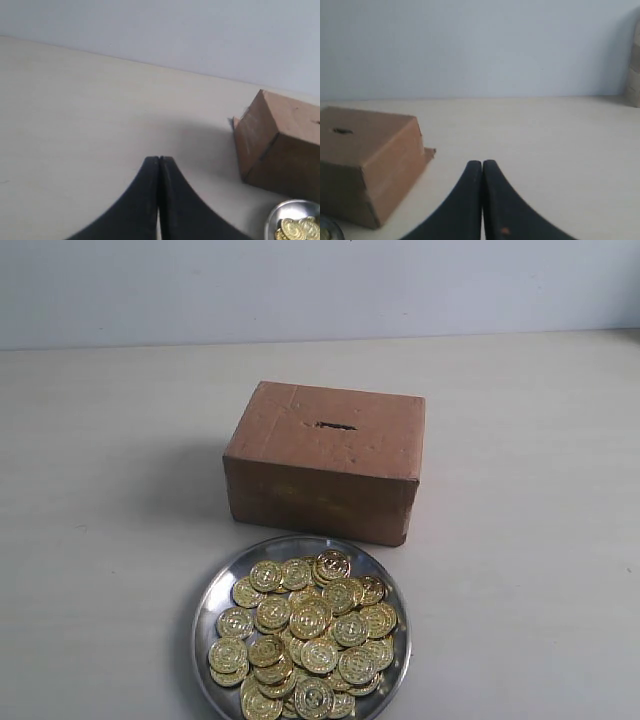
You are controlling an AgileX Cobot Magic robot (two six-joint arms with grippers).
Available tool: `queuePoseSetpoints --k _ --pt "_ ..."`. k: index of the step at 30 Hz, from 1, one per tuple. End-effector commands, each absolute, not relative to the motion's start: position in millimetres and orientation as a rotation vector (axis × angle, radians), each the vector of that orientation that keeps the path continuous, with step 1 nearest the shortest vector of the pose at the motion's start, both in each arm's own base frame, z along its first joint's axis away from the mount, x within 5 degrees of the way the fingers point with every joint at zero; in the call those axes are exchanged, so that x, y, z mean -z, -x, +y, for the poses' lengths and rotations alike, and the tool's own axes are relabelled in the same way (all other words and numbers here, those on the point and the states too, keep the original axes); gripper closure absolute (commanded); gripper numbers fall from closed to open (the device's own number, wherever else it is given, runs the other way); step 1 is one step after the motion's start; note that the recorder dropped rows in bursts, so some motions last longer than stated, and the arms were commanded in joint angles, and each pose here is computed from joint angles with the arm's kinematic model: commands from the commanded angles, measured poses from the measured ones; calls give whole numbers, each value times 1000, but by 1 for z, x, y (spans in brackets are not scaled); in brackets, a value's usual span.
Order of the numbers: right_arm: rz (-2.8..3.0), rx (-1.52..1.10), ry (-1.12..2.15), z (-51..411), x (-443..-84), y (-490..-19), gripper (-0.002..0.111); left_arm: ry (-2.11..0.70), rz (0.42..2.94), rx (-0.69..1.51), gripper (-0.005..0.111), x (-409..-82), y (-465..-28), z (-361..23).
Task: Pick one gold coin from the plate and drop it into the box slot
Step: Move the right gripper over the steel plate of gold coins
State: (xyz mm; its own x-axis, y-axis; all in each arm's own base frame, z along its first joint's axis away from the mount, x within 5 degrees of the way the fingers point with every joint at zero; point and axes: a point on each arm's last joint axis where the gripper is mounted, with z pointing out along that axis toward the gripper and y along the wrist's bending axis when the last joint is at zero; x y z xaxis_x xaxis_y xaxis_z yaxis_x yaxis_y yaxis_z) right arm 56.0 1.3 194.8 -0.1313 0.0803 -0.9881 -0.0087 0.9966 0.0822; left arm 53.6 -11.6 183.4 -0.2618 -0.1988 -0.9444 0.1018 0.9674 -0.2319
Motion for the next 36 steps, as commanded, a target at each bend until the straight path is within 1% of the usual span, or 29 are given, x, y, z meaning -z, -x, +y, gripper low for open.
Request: queuePoseSetpoints --k 1,4,6,9,11,13,15,17,20,22,24,27,30,34,36 --pt "1522 -266 -210 2 -209 -56 108 129 1702 340 107 -194 -55 -11" --pt "1424 -472 -411 0 -215 -56 108 182 1648 389 107 -199 -55 -10" --pt "1403 -563 -496 0 -215 -56 108 212 1603 409 107 -202 -56 -9" --pt "1402 -593 -523 0 -215 -56 108 293 1531 477 107 -208 -56 -7" --pt "1407 -604 -531 1 -214 -56 108 307 1520 487 107 -209 -56 -7" --pt "1447 -610 -526 2 -211 -56 108 367 1514 549 107 -209 -56 -7" --pt "1512 -566 -389 9 -235 -50 108 384 1516 568 107 -208 -56 -7" --pt "1565 -475 -163 17 -286 -40 108 390 1539 585 107 -206 -56 -9" --pt "1647 -401 -17 22 -327 -49 108 405 1581 624 107 -203 -56 -11" --pt "1785 -406 187 34 -361 -80 108 396 1608 672 107 -201 -55 -14" --pt "1925 -504 433 54 -378 -122 108 362 1623 713 107 -201 -54 -17" --pt "2053 -579 681 80 -380 -169 108 324 1635 743 107 -201 -53 -19" --pt "2122 -592 860 107 -371 -203 108 300 1645 762 107 -201 -53 -21" --pt "2201 -505 1064 142 -347 -244 108 286 1649 758 107 -201 -53 -21" --pt "2237 -454 1155 157 -331 -256 108 270 1649 744 107 -201 -53 -21"
